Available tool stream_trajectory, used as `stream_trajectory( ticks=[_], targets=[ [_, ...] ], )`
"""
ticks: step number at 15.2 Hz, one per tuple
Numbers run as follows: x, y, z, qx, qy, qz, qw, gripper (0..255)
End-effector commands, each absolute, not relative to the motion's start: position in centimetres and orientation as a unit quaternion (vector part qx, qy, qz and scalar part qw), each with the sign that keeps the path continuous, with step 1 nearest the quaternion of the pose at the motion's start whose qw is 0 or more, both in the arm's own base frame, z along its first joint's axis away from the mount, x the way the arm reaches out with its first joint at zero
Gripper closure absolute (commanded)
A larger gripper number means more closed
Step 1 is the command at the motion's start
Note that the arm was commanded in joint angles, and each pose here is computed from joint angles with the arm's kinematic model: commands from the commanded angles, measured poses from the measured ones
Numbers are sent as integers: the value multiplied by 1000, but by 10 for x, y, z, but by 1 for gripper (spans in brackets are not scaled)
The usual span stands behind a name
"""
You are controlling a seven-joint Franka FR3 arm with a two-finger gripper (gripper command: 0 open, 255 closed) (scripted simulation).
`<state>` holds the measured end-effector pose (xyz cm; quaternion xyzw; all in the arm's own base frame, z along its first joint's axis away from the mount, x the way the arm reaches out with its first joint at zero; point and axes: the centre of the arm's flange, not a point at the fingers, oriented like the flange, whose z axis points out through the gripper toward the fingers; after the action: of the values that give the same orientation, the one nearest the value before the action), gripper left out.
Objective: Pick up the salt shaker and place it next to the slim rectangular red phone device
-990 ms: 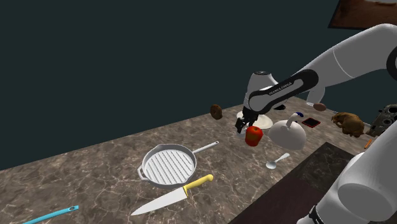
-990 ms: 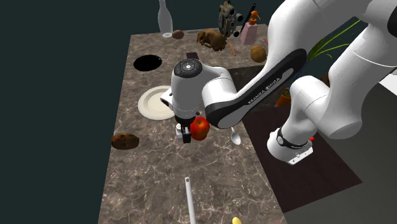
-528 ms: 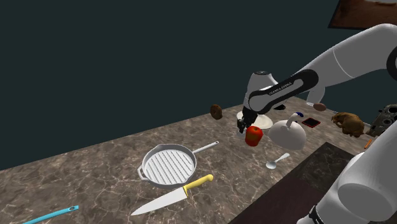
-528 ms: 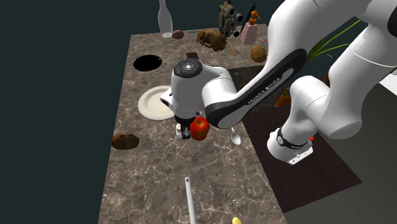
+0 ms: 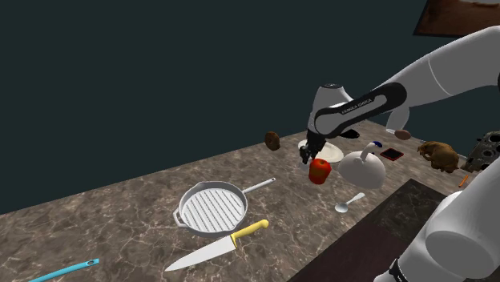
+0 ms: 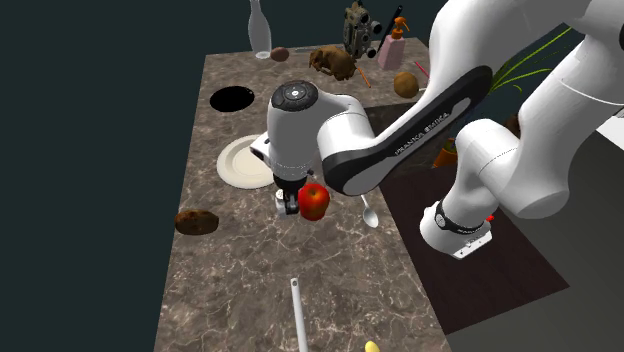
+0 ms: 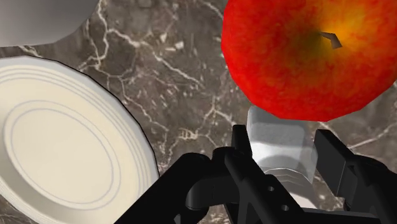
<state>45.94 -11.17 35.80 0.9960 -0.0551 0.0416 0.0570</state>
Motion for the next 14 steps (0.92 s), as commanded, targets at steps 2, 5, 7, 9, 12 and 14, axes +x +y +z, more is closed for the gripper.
stream_trajectory(
  ticks=[2, 5, 7, 9, 12, 14],
  targets=[
    [459, -112, 374, 996, -55, 41, 57, 255],
    [459, -112, 390, 996, -55, 41, 57, 255],
    [459, -112, 401, 996, -55, 41, 57, 255],
    [459, -112, 411, 996, -55, 41, 57, 255],
    [459, -112, 427, 996, -55, 41, 57, 255],
    [459, -112, 438, 996, -55, 41, 57, 255]
  ],
)
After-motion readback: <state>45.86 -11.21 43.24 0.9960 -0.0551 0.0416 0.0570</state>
